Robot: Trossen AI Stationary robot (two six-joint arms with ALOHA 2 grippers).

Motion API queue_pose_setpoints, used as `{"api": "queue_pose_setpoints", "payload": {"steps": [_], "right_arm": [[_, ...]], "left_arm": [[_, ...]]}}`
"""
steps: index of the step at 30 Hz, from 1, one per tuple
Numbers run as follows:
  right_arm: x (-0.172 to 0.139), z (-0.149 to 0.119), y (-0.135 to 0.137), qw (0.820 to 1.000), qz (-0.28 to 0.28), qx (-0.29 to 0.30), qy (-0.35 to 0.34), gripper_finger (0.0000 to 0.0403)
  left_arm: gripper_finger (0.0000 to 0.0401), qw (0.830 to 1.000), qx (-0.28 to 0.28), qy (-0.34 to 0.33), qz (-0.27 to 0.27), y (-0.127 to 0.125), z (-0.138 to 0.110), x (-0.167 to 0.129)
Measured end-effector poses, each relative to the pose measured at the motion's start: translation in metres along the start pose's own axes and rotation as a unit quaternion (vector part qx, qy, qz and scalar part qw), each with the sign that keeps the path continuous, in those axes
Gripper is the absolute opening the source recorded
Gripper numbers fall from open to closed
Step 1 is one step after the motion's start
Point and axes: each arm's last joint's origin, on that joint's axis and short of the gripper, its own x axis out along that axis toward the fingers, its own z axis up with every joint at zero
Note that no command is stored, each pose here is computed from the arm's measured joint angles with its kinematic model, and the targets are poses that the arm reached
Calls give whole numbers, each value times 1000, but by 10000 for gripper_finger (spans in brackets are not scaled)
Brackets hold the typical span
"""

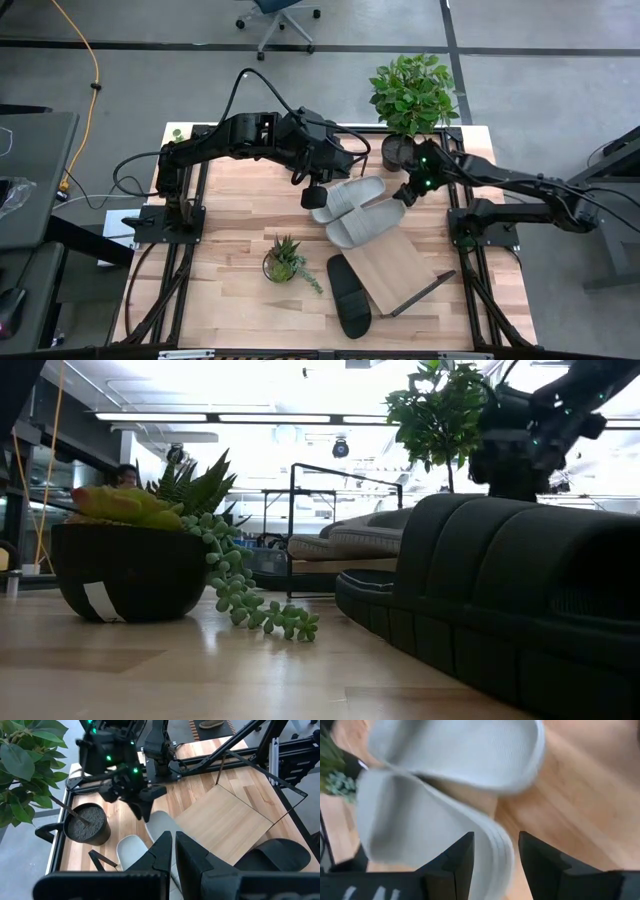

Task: Pick and place slides into the shelf
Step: Put the gray slide on the shelf

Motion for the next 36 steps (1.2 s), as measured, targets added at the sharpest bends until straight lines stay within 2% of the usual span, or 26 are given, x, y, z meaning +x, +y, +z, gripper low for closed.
{"api": "queue_pose_setpoints", "payload": {"steps": [6, 10, 15, 20, 27, 36], "right_arm": [[-16, 15, 13, 1000, 7, -13, -17, 145], [-25, 11, 16, 999, 4, -13, 38, 145], [-29, -3, 23, 991, 51, -21, 123, 144], [-25, -12, 34, 985, 57, -41, 157, 142], [-16, -17, 49, 984, 33, -70, 158, 100], [7, -16, 59, 980, 32, -89, 174, 32]], "left_arm": [[14, 1000, -1, 7, -1, 0, -1, 0], [14, 1000, -1, 12, -2, 0, -2, 0], [14, 1000, 0, 12, -2, 0, -2, 0], [14, 1000, 1, 12, -2, 0, -2, 0], [14, 1000, 5, 12, -2, 0, -2, 0], [14, 1000, 5, 11, -2, 0, -2, 0]]}}
